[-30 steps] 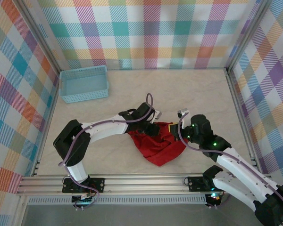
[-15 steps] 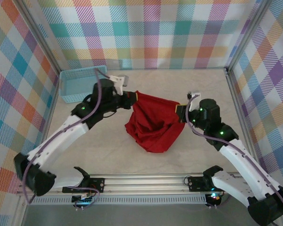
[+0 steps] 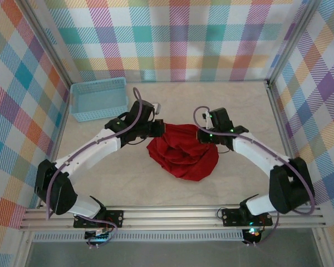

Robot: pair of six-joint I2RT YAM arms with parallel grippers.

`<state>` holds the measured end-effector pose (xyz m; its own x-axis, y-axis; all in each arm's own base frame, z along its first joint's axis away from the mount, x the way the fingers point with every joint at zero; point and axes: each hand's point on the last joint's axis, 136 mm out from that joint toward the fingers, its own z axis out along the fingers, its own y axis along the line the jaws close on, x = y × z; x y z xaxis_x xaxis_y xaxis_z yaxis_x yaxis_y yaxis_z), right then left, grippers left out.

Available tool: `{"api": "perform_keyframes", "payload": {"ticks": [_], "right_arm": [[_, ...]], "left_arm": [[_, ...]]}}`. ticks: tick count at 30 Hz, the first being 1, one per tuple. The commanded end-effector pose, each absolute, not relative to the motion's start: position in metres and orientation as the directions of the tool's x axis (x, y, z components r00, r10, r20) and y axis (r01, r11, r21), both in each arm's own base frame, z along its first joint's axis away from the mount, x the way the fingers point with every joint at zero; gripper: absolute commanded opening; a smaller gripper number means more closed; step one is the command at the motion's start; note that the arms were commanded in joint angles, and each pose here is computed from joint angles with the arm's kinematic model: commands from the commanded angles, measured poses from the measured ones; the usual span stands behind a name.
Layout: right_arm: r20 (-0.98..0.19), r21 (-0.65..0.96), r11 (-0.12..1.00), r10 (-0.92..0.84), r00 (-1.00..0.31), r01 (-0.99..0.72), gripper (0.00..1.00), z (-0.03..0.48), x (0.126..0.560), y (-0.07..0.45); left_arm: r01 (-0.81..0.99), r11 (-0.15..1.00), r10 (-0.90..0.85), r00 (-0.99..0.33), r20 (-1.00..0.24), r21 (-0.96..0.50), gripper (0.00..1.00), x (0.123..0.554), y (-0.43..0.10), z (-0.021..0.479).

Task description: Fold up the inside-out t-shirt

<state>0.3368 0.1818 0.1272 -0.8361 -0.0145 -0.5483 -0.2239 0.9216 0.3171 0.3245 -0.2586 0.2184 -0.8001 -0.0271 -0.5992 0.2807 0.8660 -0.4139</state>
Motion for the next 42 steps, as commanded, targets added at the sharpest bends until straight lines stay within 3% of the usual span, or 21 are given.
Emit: {"api": "perform_keyframes", "payload": {"ticks": [1,4,12,17,22,29,35,38,42], "right_arm": [[-0.61,0.296,0.927,-0.004,-0.793,-0.232,0.41,0.166,0.347,0.177],[-0.631,0.304,0.901,-0.053,-0.774,-0.31,0.61,0.172,0.322,0.19],[-0.578,0.384,0.841,-0.103,-0.809,-0.381,0.73,0.132,0.238,0.213],[-0.514,0.453,0.822,-0.076,-0.855,-0.345,0.73,0.1,0.243,0.231],[-0.555,0.527,0.755,-0.041,-0.831,-0.389,0.73,0.128,0.266,0.262],[-0.584,0.535,0.753,0.002,-0.812,-0.383,0.72,0.144,0.284,0.27],[-0.527,0.556,0.75,-0.015,-0.85,-0.358,0.62,0.119,0.301,0.291],[-0.523,0.538,0.769,-0.019,-0.852,-0.347,0.51,0.114,0.307,0.291],[-0.571,0.425,0.836,-0.05,-0.819,-0.348,0.02,0.13,0.312,0.271]], "left_arm": [[0.238,0.897,-0.092,-0.723,-0.684,-0.373,0.0,0.337,-0.234,0.266],[0.191,0.911,-0.121,-0.725,-0.678,-0.367,0.0,0.345,-0.225,0.265],[0.207,0.883,-0.174,-0.688,-0.705,-0.42,0.0,0.358,-0.225,0.304],[0.245,0.859,-0.178,-0.682,-0.71,-0.45,0.0,0.361,-0.234,0.326],[0.253,0.844,-0.187,-0.688,-0.702,-0.474,0.0,0.359,-0.239,0.335],[0.257,0.835,-0.192,-0.692,-0.696,-0.486,0.0,0.357,-0.24,0.337],[0.261,0.83,-0.199,-0.687,-0.699,-0.493,0.0,0.356,-0.24,0.341],[0.256,0.838,-0.198,-0.679,-0.706,-0.482,0.0,0.357,-0.237,0.346],[0.213,0.871,-0.213,-0.65,-0.73,-0.443,0.0,0.365,-0.223,0.358]]}}
